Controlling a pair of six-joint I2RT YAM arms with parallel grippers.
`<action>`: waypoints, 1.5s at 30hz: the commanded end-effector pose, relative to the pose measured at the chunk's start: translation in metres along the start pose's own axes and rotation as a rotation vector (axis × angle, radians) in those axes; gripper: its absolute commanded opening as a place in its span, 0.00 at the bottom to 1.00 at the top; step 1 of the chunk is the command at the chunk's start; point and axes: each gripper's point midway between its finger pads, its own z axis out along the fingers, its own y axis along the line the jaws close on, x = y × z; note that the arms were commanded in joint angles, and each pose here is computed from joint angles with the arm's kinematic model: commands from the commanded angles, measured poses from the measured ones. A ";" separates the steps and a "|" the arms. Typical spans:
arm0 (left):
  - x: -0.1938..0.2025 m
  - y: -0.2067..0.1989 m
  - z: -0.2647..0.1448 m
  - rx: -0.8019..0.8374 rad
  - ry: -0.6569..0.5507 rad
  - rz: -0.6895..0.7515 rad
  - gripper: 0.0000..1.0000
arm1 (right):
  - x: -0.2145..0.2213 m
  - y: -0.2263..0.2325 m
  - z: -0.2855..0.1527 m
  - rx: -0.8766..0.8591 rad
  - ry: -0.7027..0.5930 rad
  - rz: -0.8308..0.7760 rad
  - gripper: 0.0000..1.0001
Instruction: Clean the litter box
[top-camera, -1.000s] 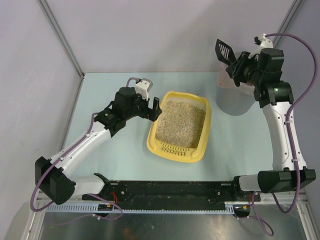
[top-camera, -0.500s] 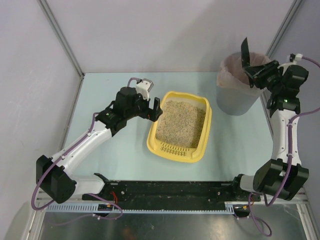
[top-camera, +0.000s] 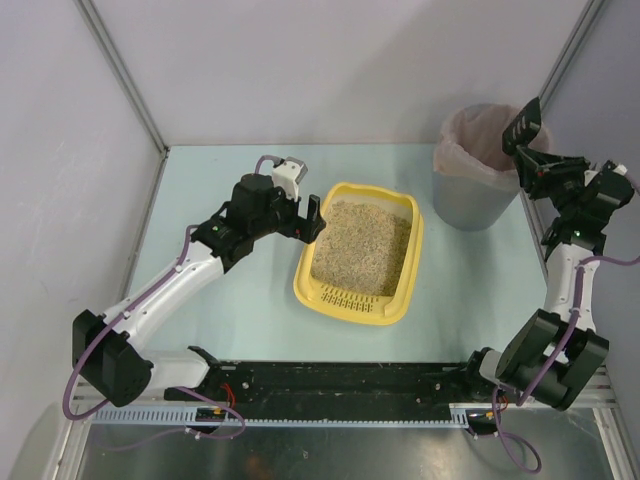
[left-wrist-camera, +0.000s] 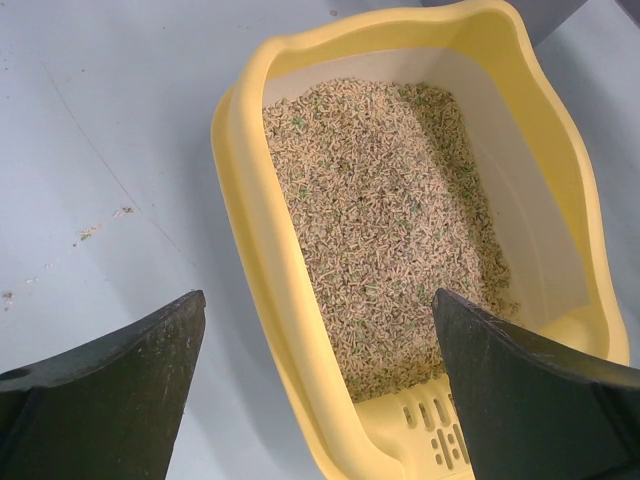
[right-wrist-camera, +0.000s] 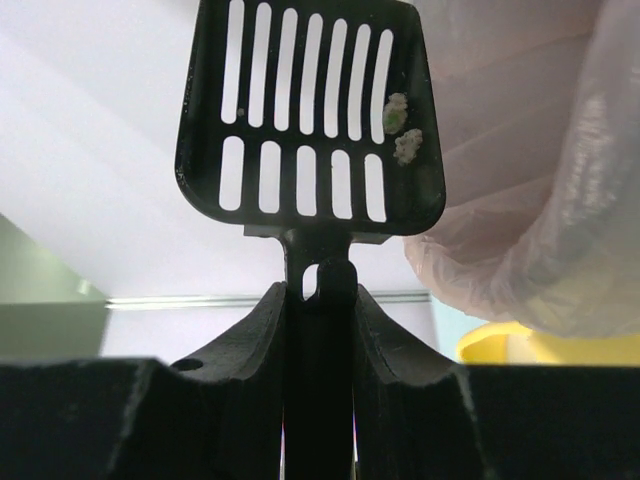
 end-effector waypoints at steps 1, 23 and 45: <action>-0.007 -0.003 0.000 0.017 -0.025 0.002 0.99 | 0.000 0.020 -0.008 -0.132 0.056 0.171 0.00; -0.008 -0.004 -0.001 0.017 -0.028 0.001 0.99 | -0.009 0.020 -0.017 -0.344 0.142 0.605 0.00; -0.009 -0.003 -0.002 0.010 -0.032 0.005 0.99 | -0.006 0.004 -0.018 -0.351 0.105 0.427 0.00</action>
